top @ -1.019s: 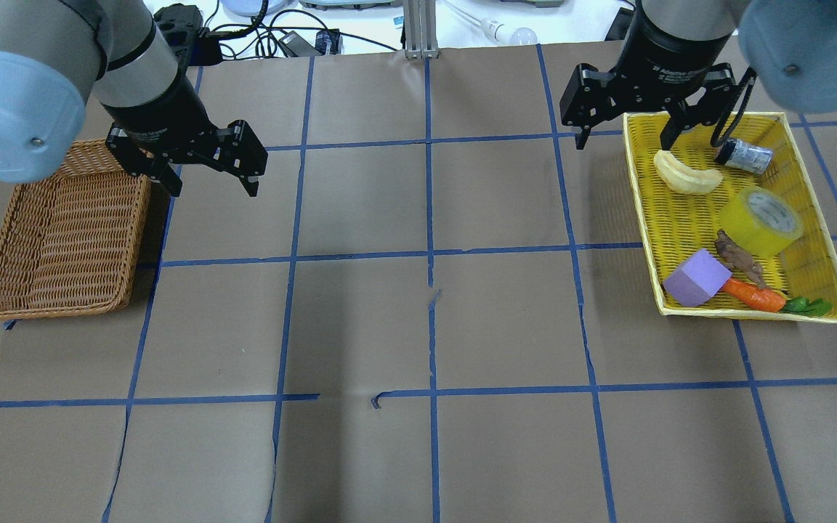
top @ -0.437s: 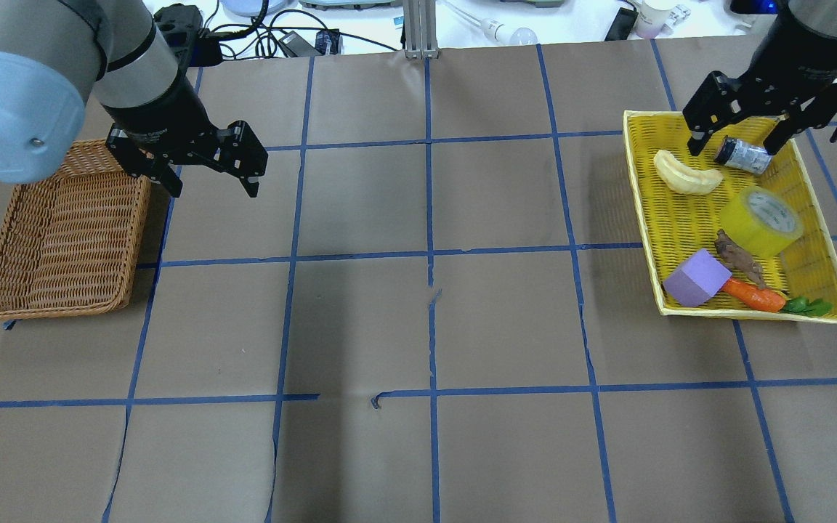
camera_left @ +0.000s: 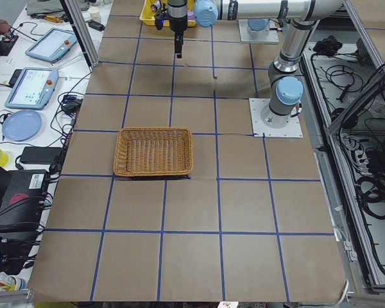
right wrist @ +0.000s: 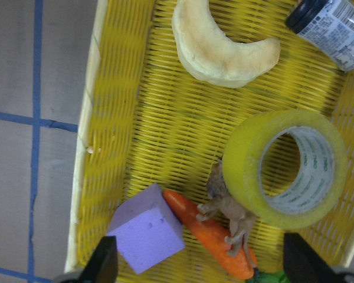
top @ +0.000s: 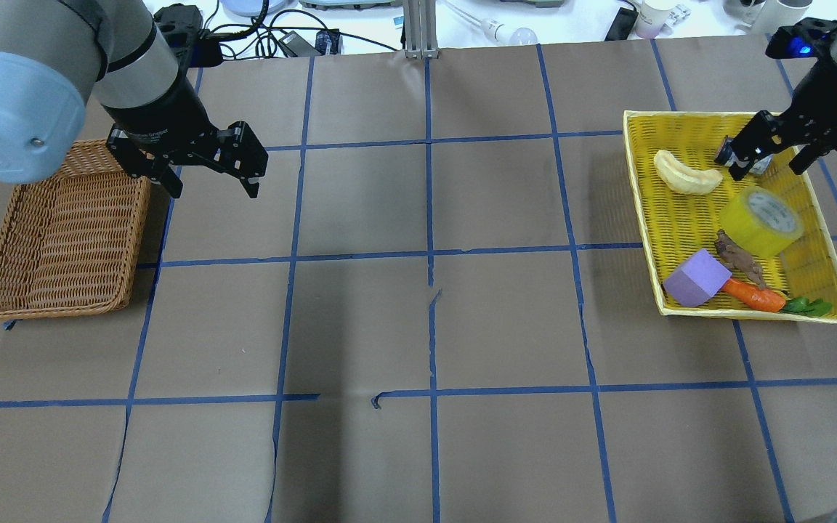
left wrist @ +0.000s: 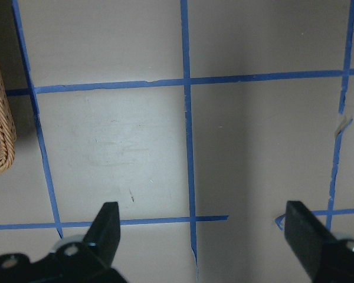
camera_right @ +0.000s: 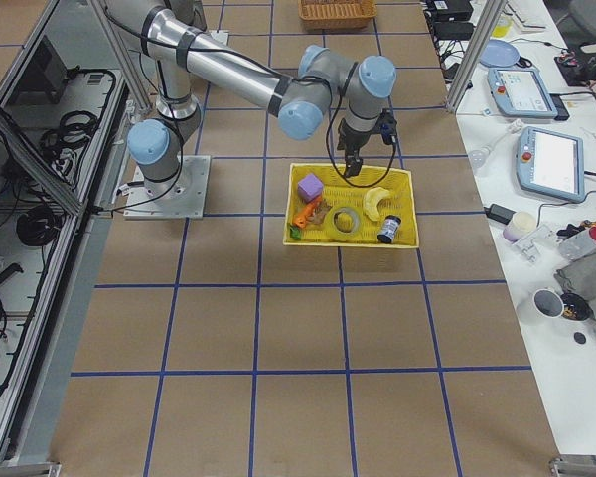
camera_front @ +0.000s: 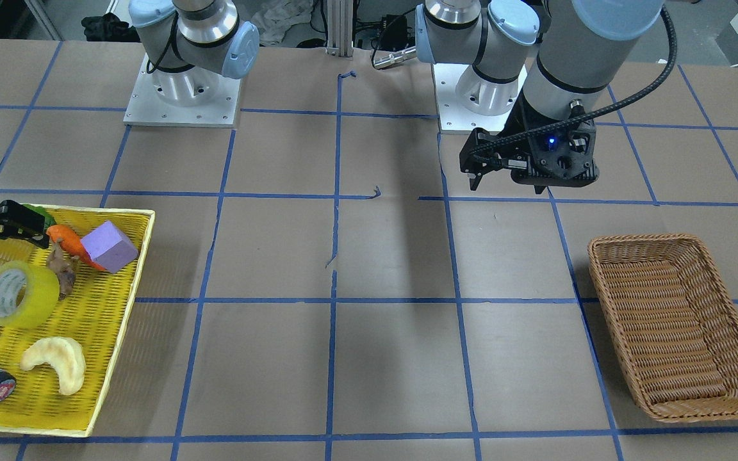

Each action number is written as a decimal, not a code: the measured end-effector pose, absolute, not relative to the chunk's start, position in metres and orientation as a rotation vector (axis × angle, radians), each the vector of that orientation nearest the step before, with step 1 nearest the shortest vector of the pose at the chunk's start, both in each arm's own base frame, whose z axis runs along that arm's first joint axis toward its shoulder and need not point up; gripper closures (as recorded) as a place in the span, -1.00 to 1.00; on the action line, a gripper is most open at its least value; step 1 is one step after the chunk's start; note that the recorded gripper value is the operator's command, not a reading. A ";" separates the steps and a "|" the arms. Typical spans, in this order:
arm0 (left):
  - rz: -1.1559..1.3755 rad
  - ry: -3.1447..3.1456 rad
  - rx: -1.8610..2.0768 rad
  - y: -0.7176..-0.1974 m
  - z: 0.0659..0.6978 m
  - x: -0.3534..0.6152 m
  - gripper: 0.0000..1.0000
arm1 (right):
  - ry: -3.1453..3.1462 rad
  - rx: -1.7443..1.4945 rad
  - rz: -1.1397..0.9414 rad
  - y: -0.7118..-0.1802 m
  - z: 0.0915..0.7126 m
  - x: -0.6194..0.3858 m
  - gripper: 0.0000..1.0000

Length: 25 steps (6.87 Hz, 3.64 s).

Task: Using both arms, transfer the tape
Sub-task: 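Move the right gripper down into the yellow basket over the yellow tape roll, then close the right gripper on the rim of the yellow tape roll, then lift the tape roll with the right gripper and carry it to table center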

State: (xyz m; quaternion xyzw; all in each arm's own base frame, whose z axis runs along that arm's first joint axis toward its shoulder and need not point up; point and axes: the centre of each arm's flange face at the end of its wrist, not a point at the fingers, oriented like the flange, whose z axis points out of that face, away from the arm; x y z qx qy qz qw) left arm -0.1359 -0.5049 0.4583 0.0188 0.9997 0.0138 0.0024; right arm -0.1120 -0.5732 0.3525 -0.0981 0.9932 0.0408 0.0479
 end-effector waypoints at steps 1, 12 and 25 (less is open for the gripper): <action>0.044 3.136 0.059 -0.505 0.458 -0.136 -1.00 | 3.003 -0.403 0.072 -0.573 0.324 -0.126 -0.94; 0.049 3.137 0.059 -0.507 0.456 -0.136 -1.00 | 3.015 -0.435 0.110 -0.564 0.257 -0.157 1.00; 0.052 3.114 0.048 -0.510 0.454 -0.128 -1.00 | 3.016 -0.535 -0.120 -0.566 0.241 0.363 1.00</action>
